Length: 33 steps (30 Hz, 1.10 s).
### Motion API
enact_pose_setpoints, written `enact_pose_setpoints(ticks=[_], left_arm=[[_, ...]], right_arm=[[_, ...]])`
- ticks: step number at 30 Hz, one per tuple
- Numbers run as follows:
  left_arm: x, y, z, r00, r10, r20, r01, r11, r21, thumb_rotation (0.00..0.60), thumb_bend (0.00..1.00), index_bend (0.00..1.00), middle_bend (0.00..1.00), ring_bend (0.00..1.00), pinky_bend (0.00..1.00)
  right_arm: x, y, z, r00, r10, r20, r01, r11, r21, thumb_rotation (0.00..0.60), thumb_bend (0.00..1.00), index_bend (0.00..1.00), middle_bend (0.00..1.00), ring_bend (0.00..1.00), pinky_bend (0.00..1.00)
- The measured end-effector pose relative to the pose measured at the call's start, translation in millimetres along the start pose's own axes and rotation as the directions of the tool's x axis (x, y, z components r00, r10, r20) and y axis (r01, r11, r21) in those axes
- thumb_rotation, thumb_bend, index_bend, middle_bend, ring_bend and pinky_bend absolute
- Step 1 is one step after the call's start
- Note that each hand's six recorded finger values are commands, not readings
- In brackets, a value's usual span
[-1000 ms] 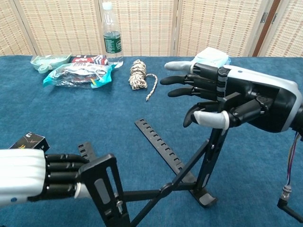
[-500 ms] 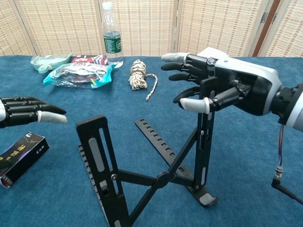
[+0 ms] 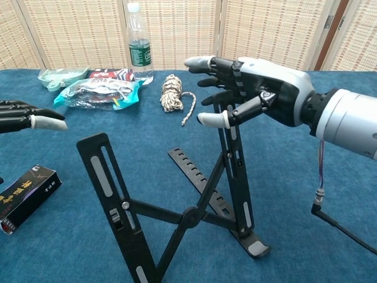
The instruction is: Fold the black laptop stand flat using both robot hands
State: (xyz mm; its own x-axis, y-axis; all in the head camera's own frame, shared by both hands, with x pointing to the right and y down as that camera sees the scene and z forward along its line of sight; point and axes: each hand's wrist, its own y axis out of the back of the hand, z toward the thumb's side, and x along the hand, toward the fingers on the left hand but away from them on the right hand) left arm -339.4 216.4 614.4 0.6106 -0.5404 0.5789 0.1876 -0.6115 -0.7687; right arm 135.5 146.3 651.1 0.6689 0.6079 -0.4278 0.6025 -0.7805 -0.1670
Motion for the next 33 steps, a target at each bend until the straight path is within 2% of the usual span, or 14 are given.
enact_pose_setpoints(ticks=[8,14,20,27,33], left_arm=[[-0.9,6.6,-1.3,1.0,0.017,-0.006,-0.017,0.999,0.029,0.6,0.32,0.0,0.0,0.0,0.0],[3.7,9.2,5.7,0.999,0.024,0.024,-0.025,0.999,0.038,0.6,0.32,0.0,0.0,0.0,0.0],[18.4,9.7,20.2,0.996,0.045,0.076,-0.048,0.998,0.049,0.6,0.31,0.0,0.0,0.0,0.0],[45.0,-0.6,32.8,0.993,0.026,0.118,-0.032,0.998,0.053,0.6,0.26,0.0,0.0,0.0,0.0],[68.9,-10.0,43.6,0.989,0.017,0.149,-0.027,0.997,0.067,0.6,0.26,0.0,0.0,0.0,0.0]], right_arm=[[-2.4,6.5,12.9,0.998,-0.027,-0.053,0.031,0.997,0.069,0.6,0.15,0.0,0.0,0.0,0.14],[13.0,17.0,26.3,0.994,-0.025,-0.11,0.041,0.988,0.147,0.6,0.12,0.0,0.0,0.0,0.14],[35.0,39.3,38.5,0.988,-0.046,-0.147,0.077,0.974,0.214,0.6,0.09,0.0,0.0,0.0,0.14],[63.8,59.3,41.7,0.989,-0.07,-0.134,0.108,0.946,0.306,0.6,0.05,0.0,0.0,0.0,0.14],[74.9,64.5,36.3,0.99,-0.085,-0.108,0.117,0.935,0.334,0.6,0.02,0.0,0.0,0.0,0.14]])
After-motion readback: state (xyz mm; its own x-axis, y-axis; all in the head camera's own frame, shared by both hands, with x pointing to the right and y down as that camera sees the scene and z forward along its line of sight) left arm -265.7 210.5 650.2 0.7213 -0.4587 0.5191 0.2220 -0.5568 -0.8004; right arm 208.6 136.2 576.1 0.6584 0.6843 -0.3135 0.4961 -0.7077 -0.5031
